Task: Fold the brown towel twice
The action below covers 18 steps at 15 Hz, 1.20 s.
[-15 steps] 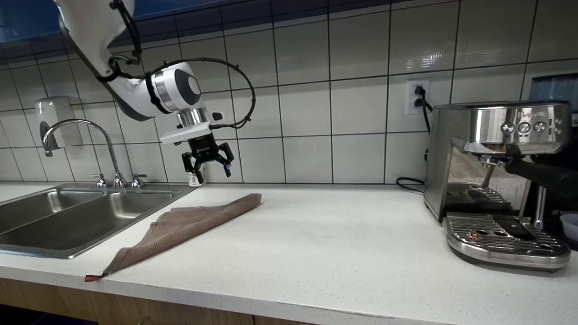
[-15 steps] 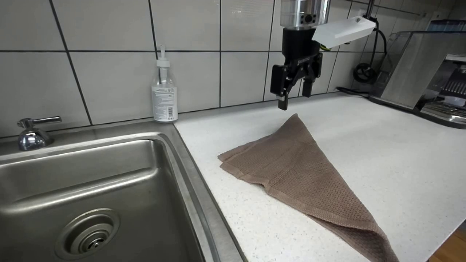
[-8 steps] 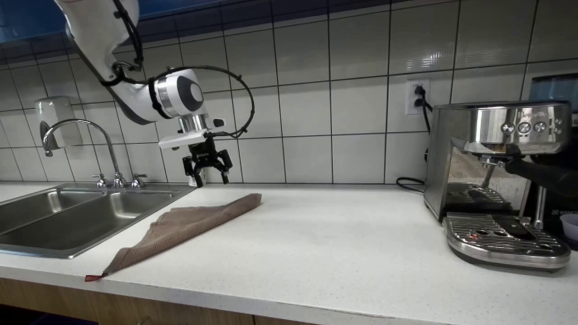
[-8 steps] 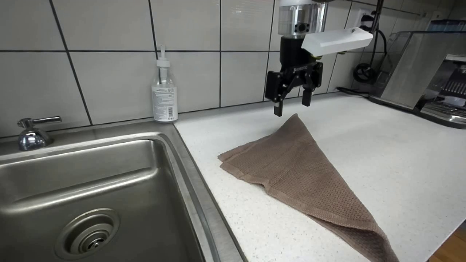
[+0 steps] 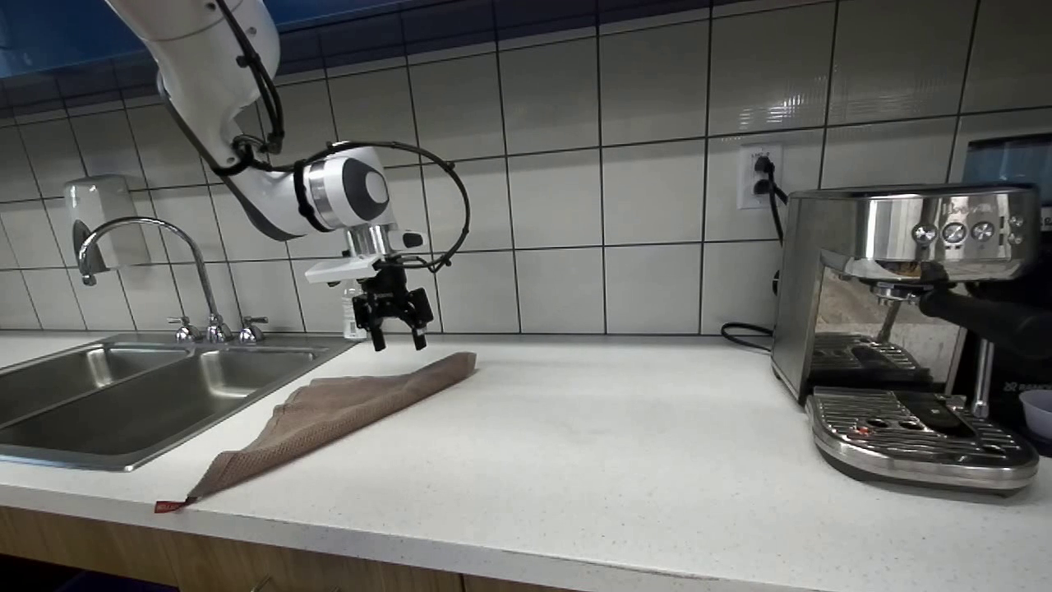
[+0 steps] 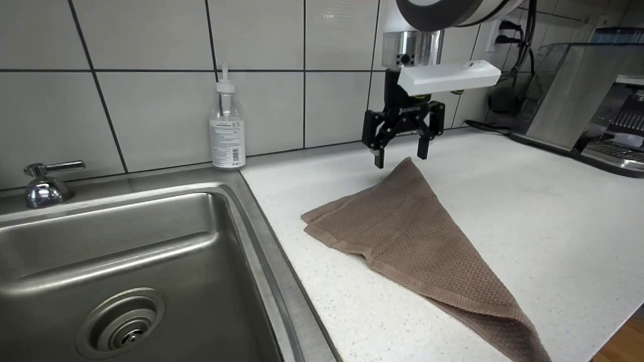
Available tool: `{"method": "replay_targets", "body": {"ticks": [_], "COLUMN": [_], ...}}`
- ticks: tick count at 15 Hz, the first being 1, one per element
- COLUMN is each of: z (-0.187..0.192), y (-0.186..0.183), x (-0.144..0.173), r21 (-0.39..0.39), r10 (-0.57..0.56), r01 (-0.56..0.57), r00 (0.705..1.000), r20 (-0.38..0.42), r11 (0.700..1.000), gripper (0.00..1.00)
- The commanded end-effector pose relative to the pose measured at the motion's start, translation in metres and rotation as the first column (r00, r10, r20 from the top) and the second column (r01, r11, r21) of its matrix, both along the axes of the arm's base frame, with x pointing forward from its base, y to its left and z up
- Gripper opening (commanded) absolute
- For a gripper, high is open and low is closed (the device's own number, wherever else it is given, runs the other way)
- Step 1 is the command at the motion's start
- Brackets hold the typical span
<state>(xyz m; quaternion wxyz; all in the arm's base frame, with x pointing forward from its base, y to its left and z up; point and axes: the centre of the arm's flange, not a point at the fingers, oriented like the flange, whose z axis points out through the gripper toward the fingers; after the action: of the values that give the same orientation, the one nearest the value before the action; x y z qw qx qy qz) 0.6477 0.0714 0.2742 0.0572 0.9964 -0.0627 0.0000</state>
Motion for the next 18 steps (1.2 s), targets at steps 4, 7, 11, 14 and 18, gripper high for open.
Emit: {"method": "replay_targets", "body": {"ticks": [4,7,11,14,18], "z": [-0.008,-0.013,-0.021,-0.027,-0.032], "y": [-0.013,-0.019,-0.032,-0.042,-0.053], "x": [0.037,0.046,0.056,0.059,0.06], "r21": [0.012,0.002,-0.012,-0.021,-0.03], "r10": [-0.123,-0.15,-0.18,-0.201,-0.219], "r01": [0.123,0.15,0.181,0.201,0.219], "r00": [0.992,0.989,0.984,0.979,0.976], "r20": [0.008,0.013,0.013,0.011,-0.008], "r11": [0.992,0.989,0.983,0.979,0.975], "gripper": [1.0,1.0,1.0,1.0,1.0]}}
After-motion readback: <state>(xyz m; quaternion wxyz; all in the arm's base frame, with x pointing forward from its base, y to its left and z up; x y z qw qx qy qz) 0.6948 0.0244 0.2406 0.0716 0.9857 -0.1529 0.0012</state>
